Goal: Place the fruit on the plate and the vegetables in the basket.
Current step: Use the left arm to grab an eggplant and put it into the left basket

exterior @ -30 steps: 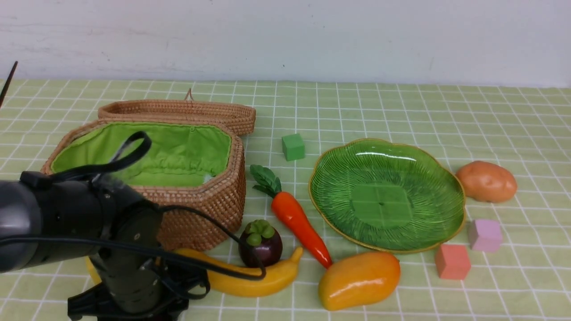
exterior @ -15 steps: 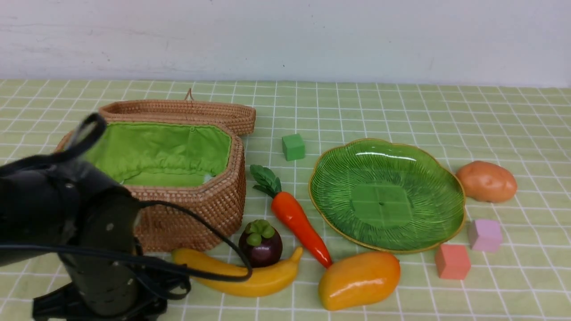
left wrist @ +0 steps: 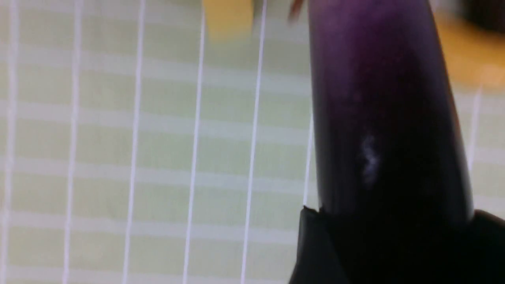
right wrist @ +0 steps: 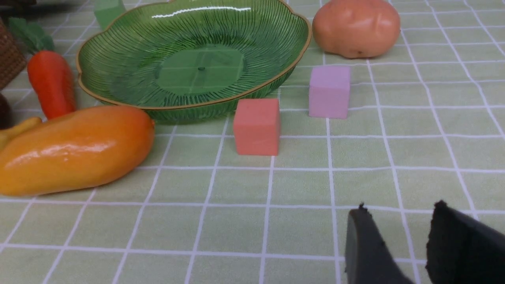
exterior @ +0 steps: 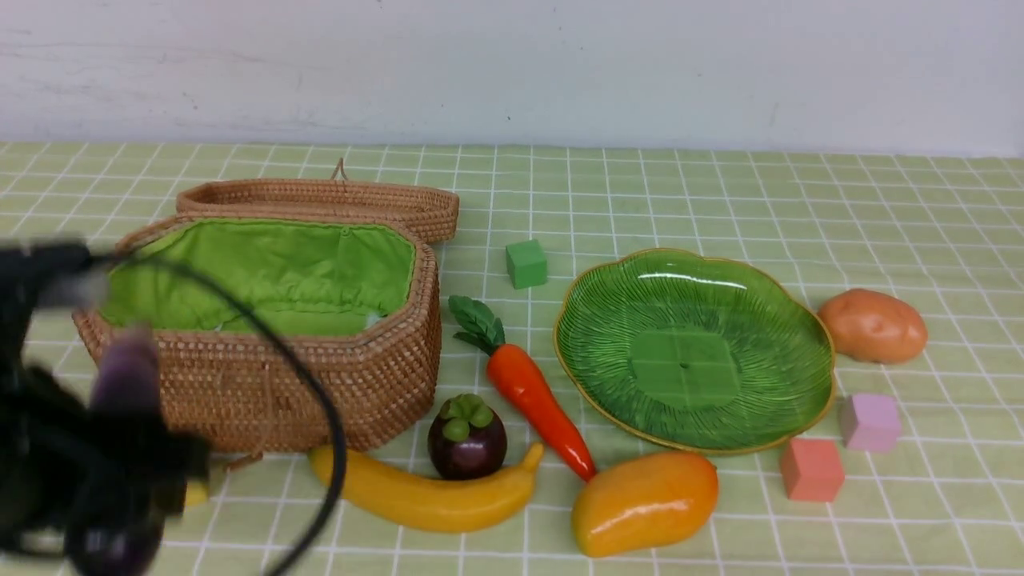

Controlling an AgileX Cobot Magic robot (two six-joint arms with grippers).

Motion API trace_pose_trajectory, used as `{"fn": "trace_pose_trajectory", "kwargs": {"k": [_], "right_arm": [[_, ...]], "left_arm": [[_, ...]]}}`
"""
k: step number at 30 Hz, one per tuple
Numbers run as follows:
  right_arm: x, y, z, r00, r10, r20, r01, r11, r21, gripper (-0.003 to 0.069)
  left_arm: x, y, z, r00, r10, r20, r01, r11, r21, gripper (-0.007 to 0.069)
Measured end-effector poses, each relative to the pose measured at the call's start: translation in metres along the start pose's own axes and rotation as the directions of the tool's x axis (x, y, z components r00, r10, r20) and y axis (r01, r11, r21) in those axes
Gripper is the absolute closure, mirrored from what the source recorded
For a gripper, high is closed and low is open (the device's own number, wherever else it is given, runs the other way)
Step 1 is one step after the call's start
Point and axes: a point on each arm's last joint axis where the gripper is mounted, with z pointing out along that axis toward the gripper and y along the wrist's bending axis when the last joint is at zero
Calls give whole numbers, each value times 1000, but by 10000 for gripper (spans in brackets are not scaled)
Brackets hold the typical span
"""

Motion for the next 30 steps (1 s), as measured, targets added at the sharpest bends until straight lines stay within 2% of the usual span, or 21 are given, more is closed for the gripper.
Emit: {"fn": "trace_pose_trajectory", "kwargs": {"k": [3,4,7,10,11,12,13,15,16,17,19,21,22,24,26,28,30], "right_arm": [[0,0,0,1000,0,0,0,1000,0,419],[0,0,0,1000,0,0,0,1000,0,419],[0,0,0,1000,0,0,0,1000,0,419],[0,0,0,1000,0,0,0,1000,0,419],[0,0,0,1000,0,0,0,1000,0,419],[0,0,0,1000,0,0,0,1000,0,419],[0,0,0,1000,0,0,0,1000,0,419],[0,0,0,1000,0,0,0,1000,0,419],[0,0,0,1000,0,0,0,1000,0,419],[0,0,0,1000,0,0,0,1000,0,419],[0,0,0,1000,0,0,0,1000,0,419],[0,0,0,1000,0,0,0,1000,0,419],[0,0,0,1000,0,0,0,1000,0,419],[0,0,0,1000,0,0,0,1000,0,419],[0,0,0,1000,0,0,0,1000,0,419],[0,0,0,1000,0,0,0,1000,0,419],[0,0,0,1000,0,0,0,1000,0,419]], "left_arm": [[-27,-10,1,998,21,56,-19,999,-29,190],[-48,-21,10,995,67,75,-63,997,-54,190],[-78,-37,33,979,193,72,-183,975,-125,190],[-99,-49,54,940,339,28,-329,927,-182,190],[-101,-50,54,936,351,31,-339,922,-186,191],[-109,-54,61,883,470,-15,-463,863,-205,191],[-111,-55,62,857,515,-27,-509,835,-209,191],[-115,-55,63,721,688,-82,-688,697,-202,191],[-117,-52,63,660,745,-101,-747,636,-191,191],[-117,-52,63,647,755,-105,-758,624,-189,191],[-123,-40,64,526,841,-128,-848,507,-157,191],[-129,-28,68,467,875,-132,-883,452,-125,191],[-130,-25,69,459,879,-129,-887,447,-116,191],[-136,-7,80,405,906,-127,-914,402,-46,191],[-137,-1,84,386,914,-125,-922,387,-22,191],[-141,13,95,338,934,-120,-939,342,20,191],[-143,16,100,322,939,-122,-945,327,27,191]]}}
